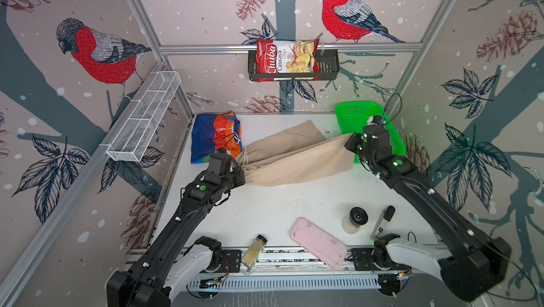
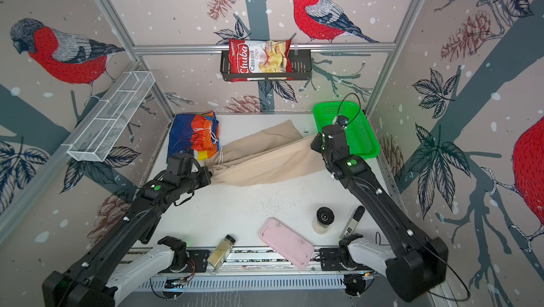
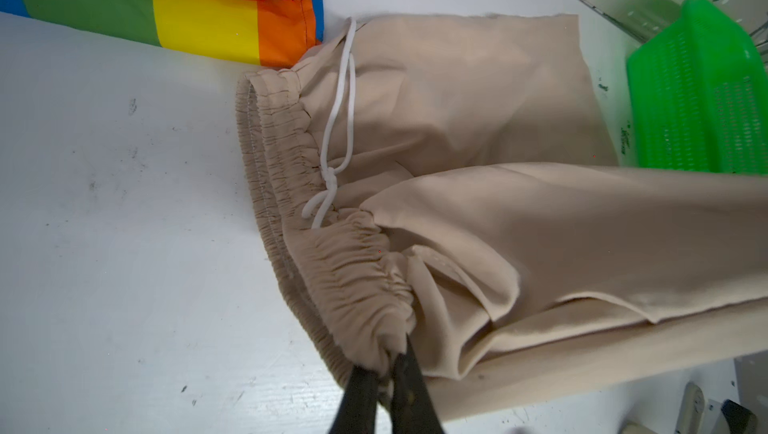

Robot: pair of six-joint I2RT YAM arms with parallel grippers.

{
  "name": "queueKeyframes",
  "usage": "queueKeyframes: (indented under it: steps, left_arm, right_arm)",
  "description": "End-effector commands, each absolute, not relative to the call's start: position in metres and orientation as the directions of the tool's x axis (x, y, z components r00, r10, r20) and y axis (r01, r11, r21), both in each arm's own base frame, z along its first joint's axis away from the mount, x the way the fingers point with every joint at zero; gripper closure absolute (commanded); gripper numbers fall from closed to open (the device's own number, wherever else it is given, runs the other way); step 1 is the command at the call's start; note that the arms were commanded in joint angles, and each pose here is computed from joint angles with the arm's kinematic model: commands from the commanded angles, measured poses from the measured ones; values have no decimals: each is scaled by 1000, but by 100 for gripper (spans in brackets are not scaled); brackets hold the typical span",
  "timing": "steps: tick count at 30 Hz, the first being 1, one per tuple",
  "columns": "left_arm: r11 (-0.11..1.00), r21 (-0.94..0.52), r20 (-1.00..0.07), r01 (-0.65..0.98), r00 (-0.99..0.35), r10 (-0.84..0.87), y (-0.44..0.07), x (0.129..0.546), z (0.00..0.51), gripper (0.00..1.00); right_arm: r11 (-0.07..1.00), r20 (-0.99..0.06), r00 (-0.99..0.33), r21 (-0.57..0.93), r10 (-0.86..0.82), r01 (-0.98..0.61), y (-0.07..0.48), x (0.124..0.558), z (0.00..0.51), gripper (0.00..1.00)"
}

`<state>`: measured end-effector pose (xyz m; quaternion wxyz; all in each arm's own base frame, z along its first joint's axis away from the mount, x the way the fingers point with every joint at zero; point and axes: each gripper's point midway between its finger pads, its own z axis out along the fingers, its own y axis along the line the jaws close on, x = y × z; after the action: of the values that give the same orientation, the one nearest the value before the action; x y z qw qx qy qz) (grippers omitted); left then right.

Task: Fold and stack the shorts
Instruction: 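Fold the leg hem with the right gripper over toward the waistband held by the left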

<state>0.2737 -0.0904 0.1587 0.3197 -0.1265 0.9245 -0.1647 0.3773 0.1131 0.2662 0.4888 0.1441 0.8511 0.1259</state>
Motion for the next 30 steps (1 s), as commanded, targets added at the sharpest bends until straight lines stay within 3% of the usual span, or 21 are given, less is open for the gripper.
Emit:
queueKeyframes:
  steps: [1,7,16,27,29,30]
  left_arm:
    - [934,-271,-573,-232,-741,-350,-61,287,140,100]
    - [917,-210,-517,-340,-757,-399,-31,316,110,100]
    - [907,-189,-445,-377,-790,-421,-24,359,81,100]
    - [902,-148,-382,-406,-817,-431,-16,372,48,100]
    - [900,-145,-388,-411,-813,-434,-15,378,49,90]
    - [900,-150,-397,-410,-809,-435,-15,382,52,76]
  right_arm:
    - [943,-840,-428,295,333,154,109,424,268,100]
    - [954,-796,-525,254,300,159,132,492,218,100]
    - [968,-816,-521,228,250,108,161,566,185,100]
    - [977,-804,-555,176,215,124,172,614,127,100]
    - [977,-795,-568,179,212,114,176,618,116,100]
    - [977,-790,-575,183,212,108,179,619,111,98]
